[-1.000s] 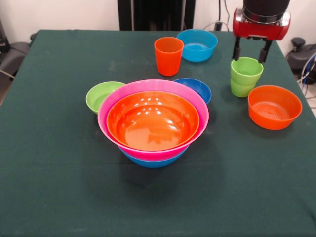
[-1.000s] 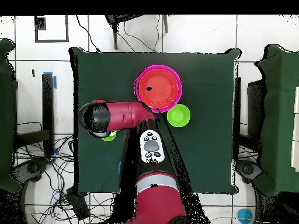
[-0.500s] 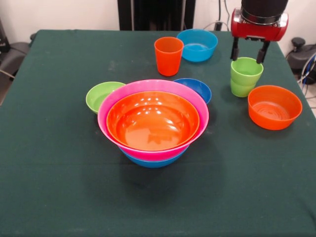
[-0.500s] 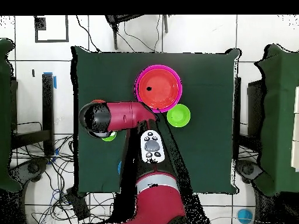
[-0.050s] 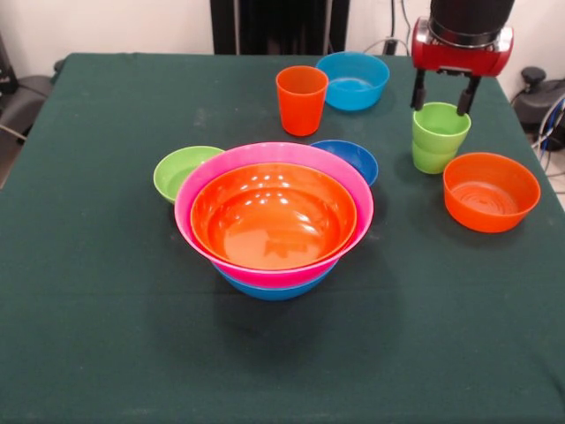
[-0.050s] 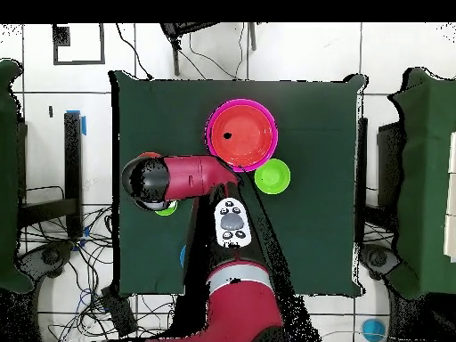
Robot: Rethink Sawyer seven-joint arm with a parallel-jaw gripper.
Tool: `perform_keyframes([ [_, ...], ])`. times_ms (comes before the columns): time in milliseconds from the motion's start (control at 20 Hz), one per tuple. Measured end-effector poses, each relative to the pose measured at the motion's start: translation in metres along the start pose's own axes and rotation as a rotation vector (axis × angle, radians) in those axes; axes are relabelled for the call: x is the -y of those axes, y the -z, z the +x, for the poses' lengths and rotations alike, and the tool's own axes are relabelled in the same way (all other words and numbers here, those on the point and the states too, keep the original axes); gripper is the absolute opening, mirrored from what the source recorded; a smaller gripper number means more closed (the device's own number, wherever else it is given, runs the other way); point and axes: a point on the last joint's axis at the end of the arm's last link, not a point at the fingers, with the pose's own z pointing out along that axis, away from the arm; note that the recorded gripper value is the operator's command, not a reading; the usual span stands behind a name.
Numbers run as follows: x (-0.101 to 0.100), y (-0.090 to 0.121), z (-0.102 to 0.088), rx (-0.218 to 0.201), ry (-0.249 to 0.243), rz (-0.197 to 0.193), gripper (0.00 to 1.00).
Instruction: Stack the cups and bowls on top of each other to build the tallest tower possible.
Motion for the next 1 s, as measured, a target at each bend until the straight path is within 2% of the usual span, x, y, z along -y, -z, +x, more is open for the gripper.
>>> perform_keyframes([
  [400,0.006,-0.037,0.004,-0.006,-0.008,0.001,1.0],
  [650,0.006,-0.04,0.0,0.019,-0.01,-0.004,1.0],
  [1000,0.006,-0.04,0.0,0.023,-0.01,-0.004,1.0],
])
